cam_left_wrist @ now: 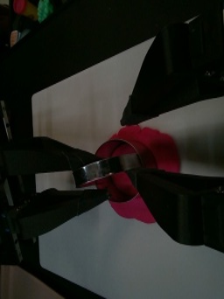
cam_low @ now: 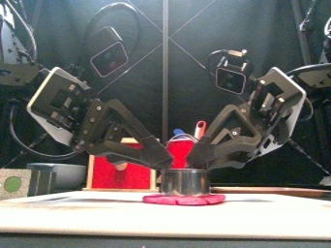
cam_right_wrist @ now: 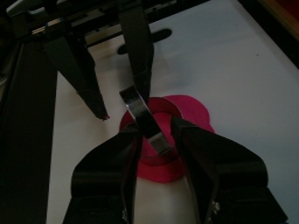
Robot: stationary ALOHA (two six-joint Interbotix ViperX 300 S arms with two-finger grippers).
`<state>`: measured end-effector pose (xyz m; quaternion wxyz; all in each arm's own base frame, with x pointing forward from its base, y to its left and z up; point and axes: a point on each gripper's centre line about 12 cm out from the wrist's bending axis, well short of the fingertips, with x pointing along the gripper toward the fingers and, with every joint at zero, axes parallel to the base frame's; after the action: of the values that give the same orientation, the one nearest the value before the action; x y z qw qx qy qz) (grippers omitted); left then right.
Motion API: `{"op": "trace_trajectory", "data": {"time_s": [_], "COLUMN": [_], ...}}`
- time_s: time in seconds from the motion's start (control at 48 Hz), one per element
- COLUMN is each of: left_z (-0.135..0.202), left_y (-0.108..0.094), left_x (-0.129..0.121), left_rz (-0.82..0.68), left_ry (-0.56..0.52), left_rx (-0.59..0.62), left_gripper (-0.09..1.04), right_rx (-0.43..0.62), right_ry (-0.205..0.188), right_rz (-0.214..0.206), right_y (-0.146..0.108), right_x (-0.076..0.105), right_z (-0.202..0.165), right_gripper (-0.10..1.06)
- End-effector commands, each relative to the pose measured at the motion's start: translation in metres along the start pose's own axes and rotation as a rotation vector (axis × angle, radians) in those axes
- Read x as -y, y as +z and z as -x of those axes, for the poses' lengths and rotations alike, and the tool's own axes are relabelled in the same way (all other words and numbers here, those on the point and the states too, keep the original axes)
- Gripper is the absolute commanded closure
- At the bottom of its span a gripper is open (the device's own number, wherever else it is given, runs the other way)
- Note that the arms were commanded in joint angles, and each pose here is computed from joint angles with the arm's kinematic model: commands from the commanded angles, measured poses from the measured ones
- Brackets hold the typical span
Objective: Get the cutter from the drawer then cut the dough then place the extra dough in the bowl
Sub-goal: Cut the dough
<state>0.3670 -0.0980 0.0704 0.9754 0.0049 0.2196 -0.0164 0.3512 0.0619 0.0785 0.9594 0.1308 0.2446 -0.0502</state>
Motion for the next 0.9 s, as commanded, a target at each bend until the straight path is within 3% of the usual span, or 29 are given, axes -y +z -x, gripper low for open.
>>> {"op": "trace_trajectory", "data": {"time_s": [0.021,0.25,0.688,0.896], "left_z": [0.005,0.017,0.019,0.03], "left_y": [0.002,0.013,0.042,0.061], "left_x": [-0.013,-0.031,-0.022,-0.03], "left_rz": [0.005,0.015,-0.059,-0.14], "left_ry": [0.035,0.097,0.076,0.103], "left_rx": [-0.011,0.01,0.084,0.129], "left_gripper": [0.13,0.13,0.14,0.14], "right_rx": [0.046,0.06,0.054,0.032], "right_ry": [0.025,0.054,0.086,0.081], "right_rz": [-0.011,-0.015,0.009,0.032], "right_y": [0.017,0.031,0.041,0.049], "right_x": [-0.006,-0.013,-0.02,-0.011], "right_z": [0.007,0.017,0.015,0.012], "right_gripper": [0.18,0.0,0.0,0.0]}}
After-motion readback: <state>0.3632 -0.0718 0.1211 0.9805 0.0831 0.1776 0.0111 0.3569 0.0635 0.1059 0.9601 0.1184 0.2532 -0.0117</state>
